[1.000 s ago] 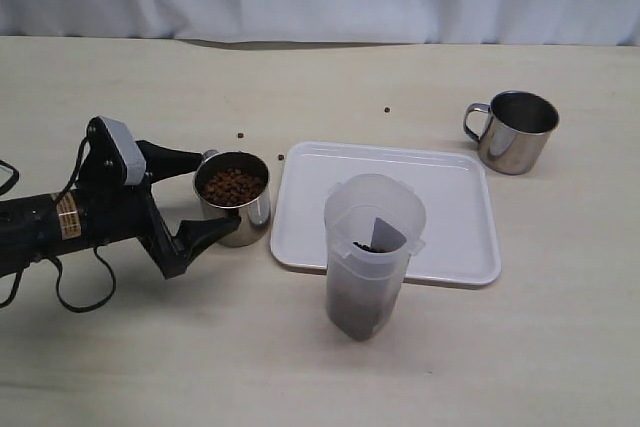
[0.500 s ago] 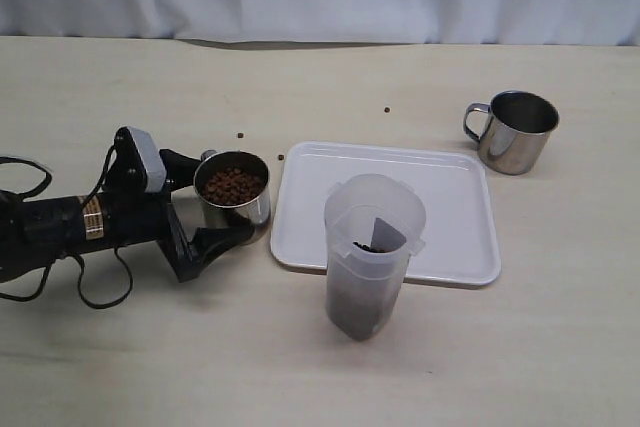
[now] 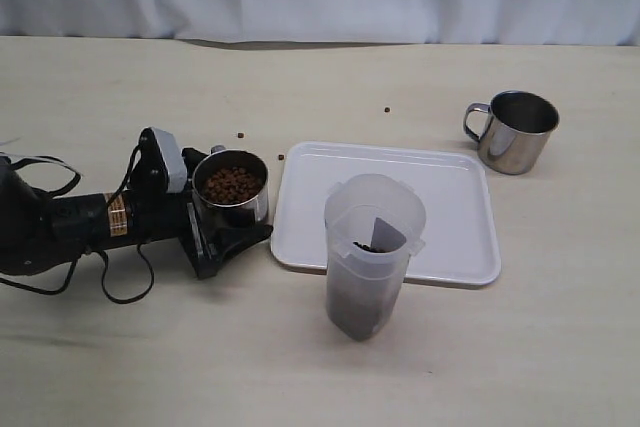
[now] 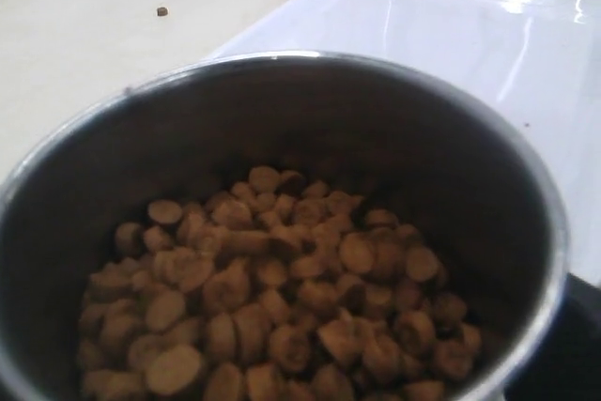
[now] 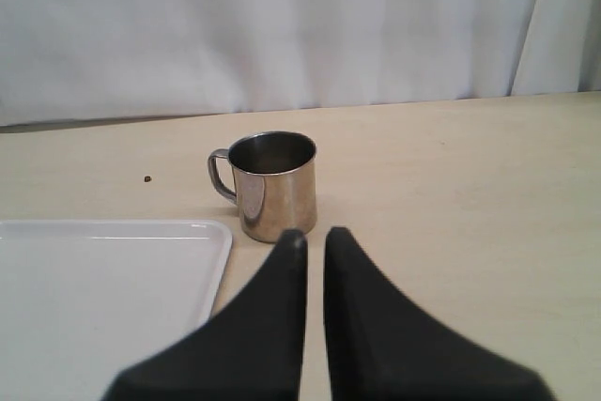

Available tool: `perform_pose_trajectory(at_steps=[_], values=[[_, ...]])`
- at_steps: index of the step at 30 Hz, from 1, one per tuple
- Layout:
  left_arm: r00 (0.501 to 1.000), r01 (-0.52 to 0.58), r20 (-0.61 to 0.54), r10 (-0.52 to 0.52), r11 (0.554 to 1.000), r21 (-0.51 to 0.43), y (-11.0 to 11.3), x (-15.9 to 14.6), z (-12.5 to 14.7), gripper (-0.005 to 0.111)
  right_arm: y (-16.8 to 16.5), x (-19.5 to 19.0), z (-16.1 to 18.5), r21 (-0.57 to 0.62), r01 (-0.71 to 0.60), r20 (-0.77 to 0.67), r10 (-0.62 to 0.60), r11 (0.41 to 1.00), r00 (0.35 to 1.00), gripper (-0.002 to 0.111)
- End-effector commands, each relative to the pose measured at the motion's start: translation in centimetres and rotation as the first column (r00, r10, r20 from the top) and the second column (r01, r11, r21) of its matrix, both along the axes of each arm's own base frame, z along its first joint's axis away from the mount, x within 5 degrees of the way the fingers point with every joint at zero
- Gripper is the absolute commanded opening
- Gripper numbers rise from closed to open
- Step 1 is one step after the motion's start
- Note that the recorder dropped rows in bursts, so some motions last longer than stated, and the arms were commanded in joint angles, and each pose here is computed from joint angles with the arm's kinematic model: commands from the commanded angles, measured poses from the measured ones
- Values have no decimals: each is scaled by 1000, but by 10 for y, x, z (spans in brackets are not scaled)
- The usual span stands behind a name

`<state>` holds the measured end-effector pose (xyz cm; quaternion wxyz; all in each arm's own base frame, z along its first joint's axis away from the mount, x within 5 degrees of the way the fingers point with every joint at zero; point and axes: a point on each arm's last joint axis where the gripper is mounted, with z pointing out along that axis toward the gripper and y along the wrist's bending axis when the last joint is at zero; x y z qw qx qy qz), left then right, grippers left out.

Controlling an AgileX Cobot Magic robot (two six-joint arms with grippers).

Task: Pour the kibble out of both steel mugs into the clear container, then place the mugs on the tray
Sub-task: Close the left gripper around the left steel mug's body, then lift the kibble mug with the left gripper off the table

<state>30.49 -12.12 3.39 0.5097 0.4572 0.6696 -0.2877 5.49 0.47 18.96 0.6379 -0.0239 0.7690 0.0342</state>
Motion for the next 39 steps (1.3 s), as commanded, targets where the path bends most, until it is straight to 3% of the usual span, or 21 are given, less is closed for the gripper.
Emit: perform_pose_trajectory(at_steps=[1,3,5,8,16,20,26,28,31,32,35,39], values=[[1000,-22,14,23,999,-33,-1,3,4,100,0,0,-1,-9,0,-2,0,1000,1000,5],[997,-75,-15,74,996,-49,1,6,4,100,0,0,-1,-9,0,-2,0,1000,1000,5],[978,-185,-118,173,977,-104,4,11,4,99,0,0,-1,-9,0,-2,0,1000,1000,5],[976,-190,-132,176,976,-110,4,11,4,95,0,0,-1,-9,0,-2,0,1000,1000,5],[976,-186,-131,172,976,-109,4,11,4,27,0,0,-1,-9,0,-2,0,1000,1000,5],[985,-159,-95,147,979,-127,3,12,15,7,0,0,-1,-9,0,-2,0,1000,1000,5],[998,31,52,-26,994,-106,12,8,61,5,0,0,-1,-9,0,-2,0,1000,1000,5],[999,38,31,-34,991,-126,18,7,74,3,0,0,-1,-9,0,-2,0,1000,1000,5],[993,-38,-114,13,974,-224,27,5,103,0,0,0,-1,-9,0,-2,0,1000,1000,5],[993,-42,-115,16,972,-232,28,3,109,0,0,0,-1,-9,0,-2,0,1000,1000,5],[994,-83,-87,66,976,-202,28,-4,125,0,0,0,-1,-9,0,-2,0,1000,1000,5],[958,-275,-129,254,946,-174,30,-12,143,0,0,0,-1,-9,0,-2,0,1000,1000,5]])
